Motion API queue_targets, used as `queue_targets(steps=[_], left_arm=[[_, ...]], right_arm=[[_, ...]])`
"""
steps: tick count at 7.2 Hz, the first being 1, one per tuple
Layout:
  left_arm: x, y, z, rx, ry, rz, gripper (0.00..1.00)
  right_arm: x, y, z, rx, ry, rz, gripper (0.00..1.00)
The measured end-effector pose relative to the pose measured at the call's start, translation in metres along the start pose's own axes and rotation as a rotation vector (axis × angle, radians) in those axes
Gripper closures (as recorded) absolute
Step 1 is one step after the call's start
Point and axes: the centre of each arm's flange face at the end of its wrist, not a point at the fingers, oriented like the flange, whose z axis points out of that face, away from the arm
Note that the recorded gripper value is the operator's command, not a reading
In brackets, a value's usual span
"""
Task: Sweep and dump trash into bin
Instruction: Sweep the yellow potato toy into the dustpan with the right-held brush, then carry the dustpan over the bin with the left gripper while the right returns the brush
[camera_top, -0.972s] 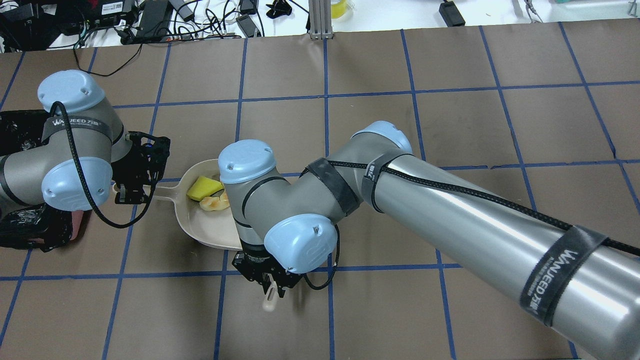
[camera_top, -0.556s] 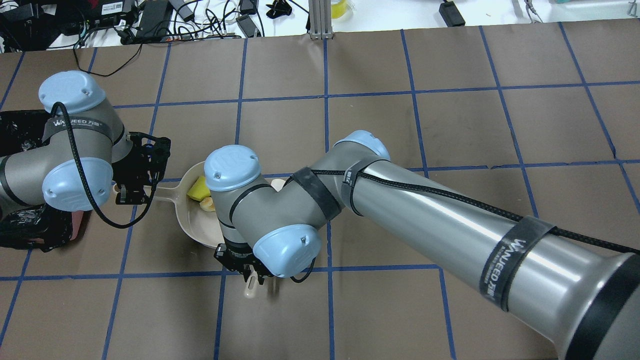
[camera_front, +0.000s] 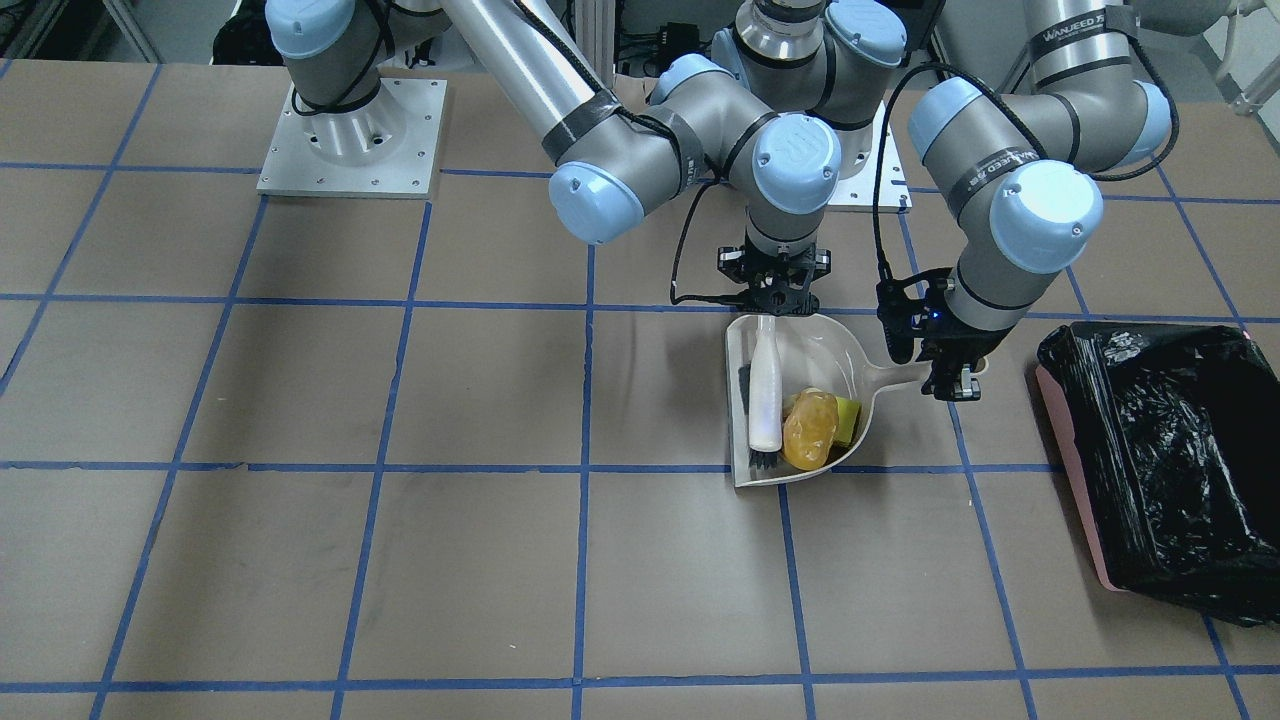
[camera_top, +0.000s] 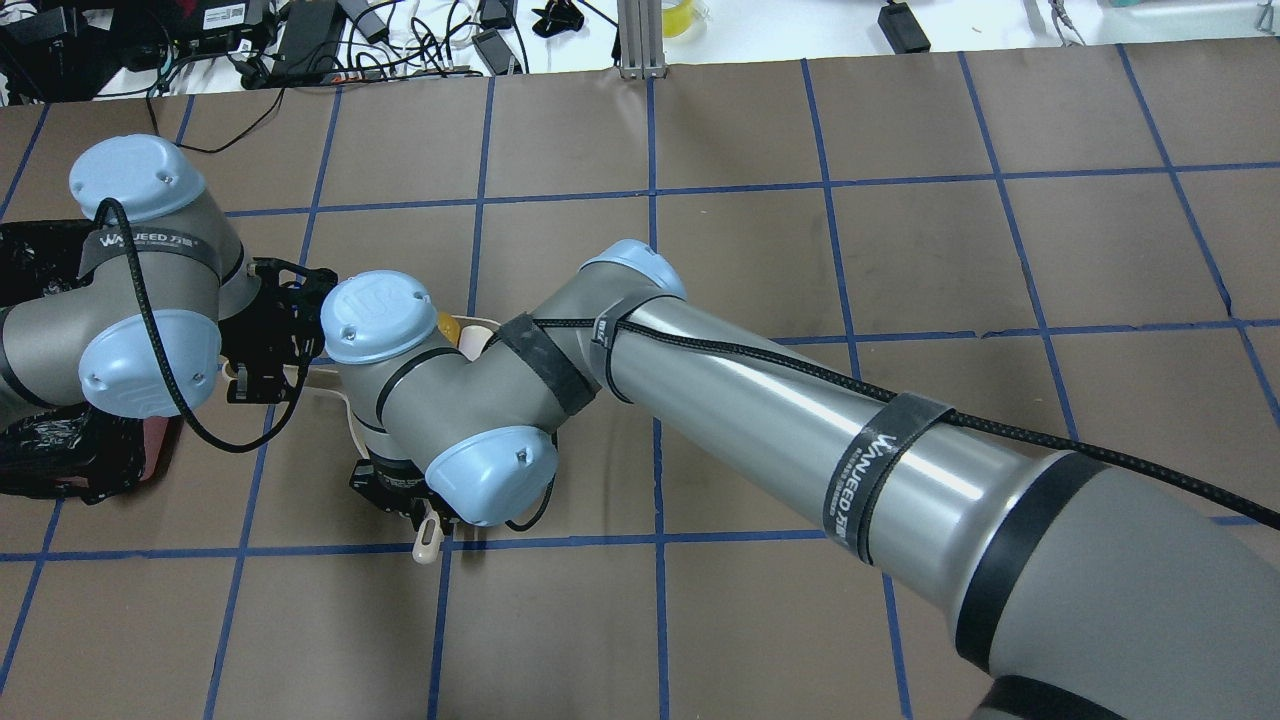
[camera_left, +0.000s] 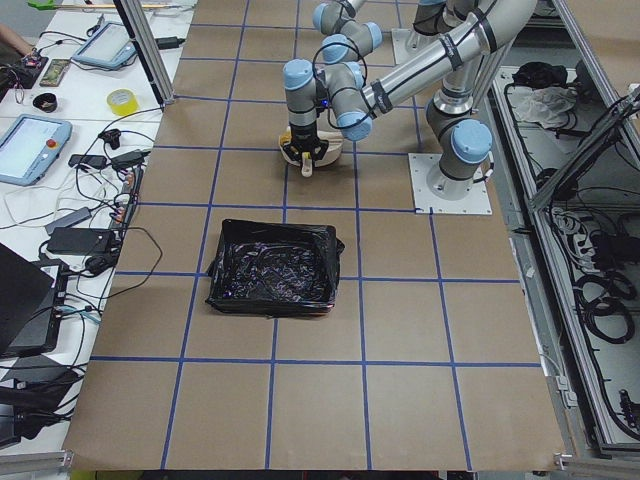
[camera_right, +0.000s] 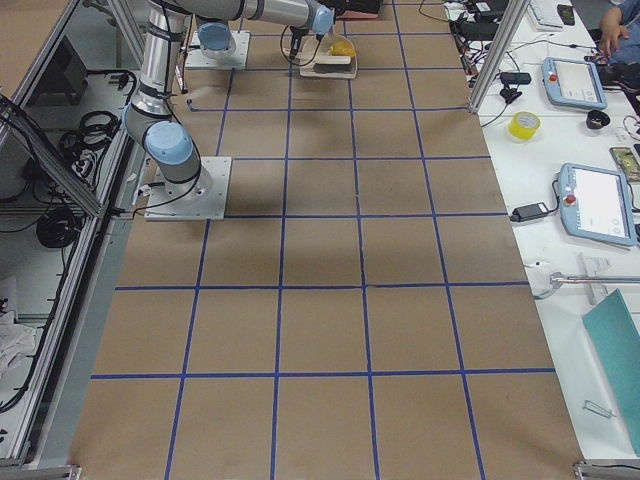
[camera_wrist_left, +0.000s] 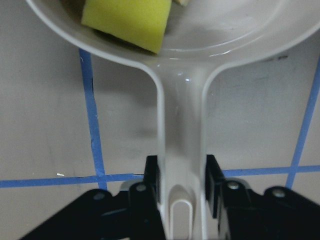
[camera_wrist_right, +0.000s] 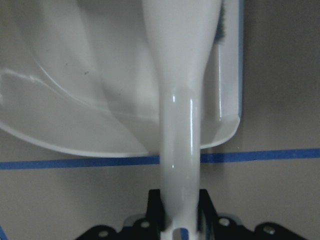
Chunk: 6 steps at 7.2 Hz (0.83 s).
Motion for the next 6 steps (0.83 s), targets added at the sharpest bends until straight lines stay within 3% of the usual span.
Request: queue_targets(steps=[2, 6], left_arm=[[-0.003, 0.002, -0.005, 0.001, -0.014, -0.003, 0.95], [-0.012, 0.019, -0.007, 0.09, -0.041, -0.054, 0.96]], right_arm=[[0.0, 0.0, -0.001, 0.0, 0.019, -0.006, 1.0], [0.034, 0.008, -0.041, -0.017, 0.187, 0.019, 1.0]])
